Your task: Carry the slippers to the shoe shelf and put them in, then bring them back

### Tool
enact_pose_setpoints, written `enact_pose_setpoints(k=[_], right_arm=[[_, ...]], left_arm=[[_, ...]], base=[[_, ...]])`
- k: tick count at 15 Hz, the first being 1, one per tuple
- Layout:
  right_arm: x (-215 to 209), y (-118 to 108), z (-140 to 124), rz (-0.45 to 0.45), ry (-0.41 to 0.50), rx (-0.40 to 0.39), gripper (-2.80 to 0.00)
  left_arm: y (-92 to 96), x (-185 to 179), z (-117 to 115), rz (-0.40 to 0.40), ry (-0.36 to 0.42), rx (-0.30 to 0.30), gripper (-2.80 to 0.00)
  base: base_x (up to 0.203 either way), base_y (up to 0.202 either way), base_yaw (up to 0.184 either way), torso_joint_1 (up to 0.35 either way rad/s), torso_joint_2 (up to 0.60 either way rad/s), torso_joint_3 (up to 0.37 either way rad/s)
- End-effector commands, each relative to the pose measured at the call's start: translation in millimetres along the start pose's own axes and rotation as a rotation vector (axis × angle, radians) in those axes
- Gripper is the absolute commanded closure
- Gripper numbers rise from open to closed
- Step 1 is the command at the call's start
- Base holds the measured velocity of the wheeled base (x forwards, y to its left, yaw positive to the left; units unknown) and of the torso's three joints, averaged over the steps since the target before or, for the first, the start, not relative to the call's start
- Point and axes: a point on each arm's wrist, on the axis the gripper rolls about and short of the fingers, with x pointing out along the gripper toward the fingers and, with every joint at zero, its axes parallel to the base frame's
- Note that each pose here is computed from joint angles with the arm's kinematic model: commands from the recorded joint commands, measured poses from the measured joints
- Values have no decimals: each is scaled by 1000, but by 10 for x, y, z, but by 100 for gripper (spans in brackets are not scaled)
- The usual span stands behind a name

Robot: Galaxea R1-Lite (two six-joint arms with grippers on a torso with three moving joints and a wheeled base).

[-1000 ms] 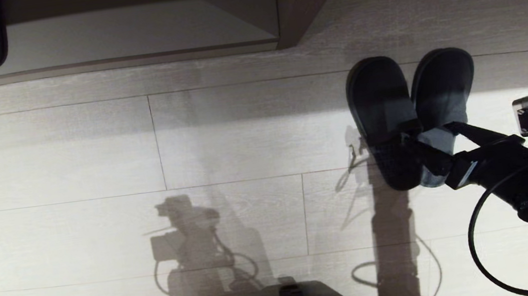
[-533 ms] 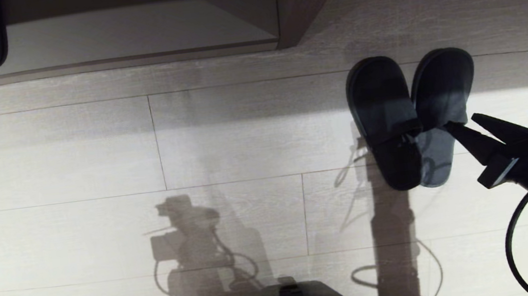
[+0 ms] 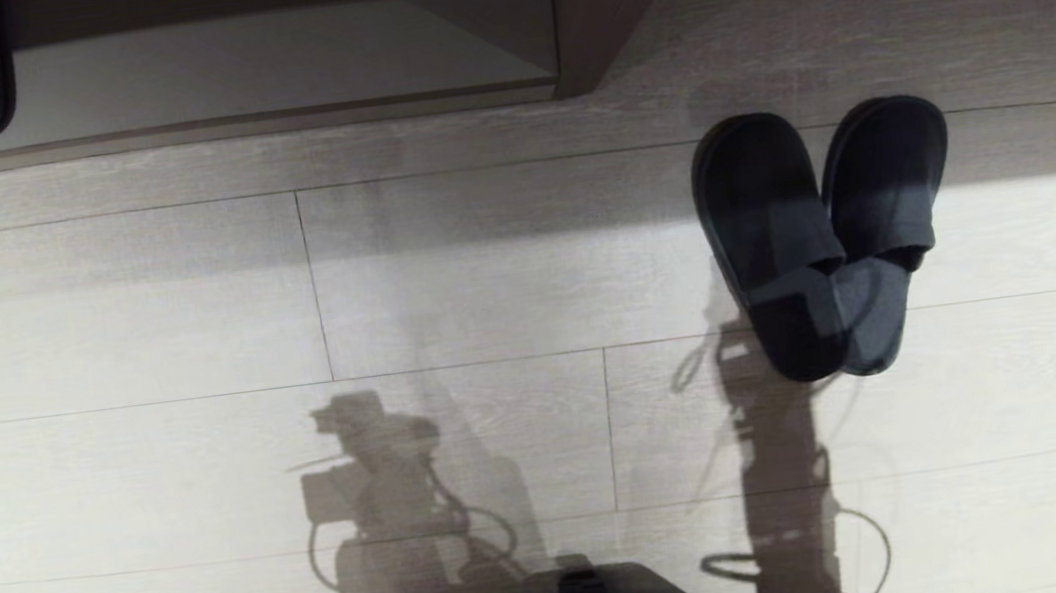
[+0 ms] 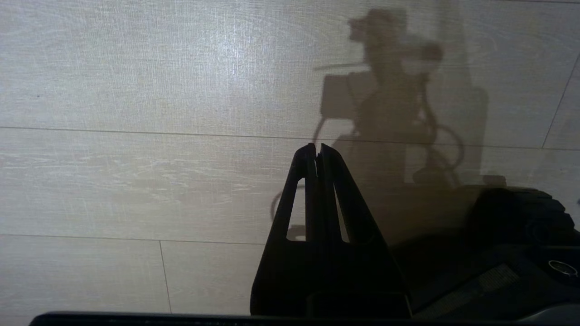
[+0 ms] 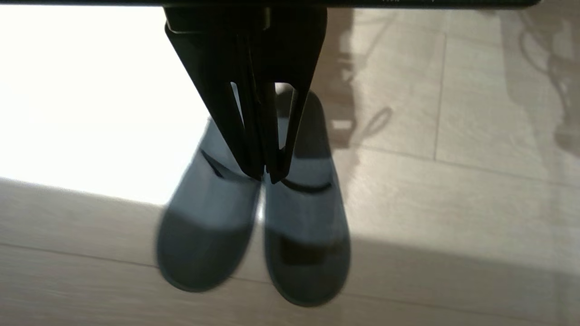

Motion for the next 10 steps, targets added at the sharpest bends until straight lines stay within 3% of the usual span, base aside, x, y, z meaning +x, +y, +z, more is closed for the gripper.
enact_pose_setpoints(k=[1, 5, 8, 10], right_arm=[[-423, -9, 82, -42, -73, -16, 0], [-823, 38, -182, -135, 36, -37, 0], [-1001, 84, -373, -95, 27, -31, 0], [-1076, 107, -633, -76, 141, -22, 0]], left_arm=[[0, -1, 0, 1, -1, -1, 0], [0, 0, 0, 0, -1, -1, 0], [0, 0, 0, 0, -1, -1, 0], [0, 0, 0, 1, -1, -1, 0]], base=[[0, 0, 0, 0, 0, 0], [0, 0, 0, 0, 0, 0], [0, 0, 0, 0, 0, 0], [0, 0, 0, 0, 0, 0]])
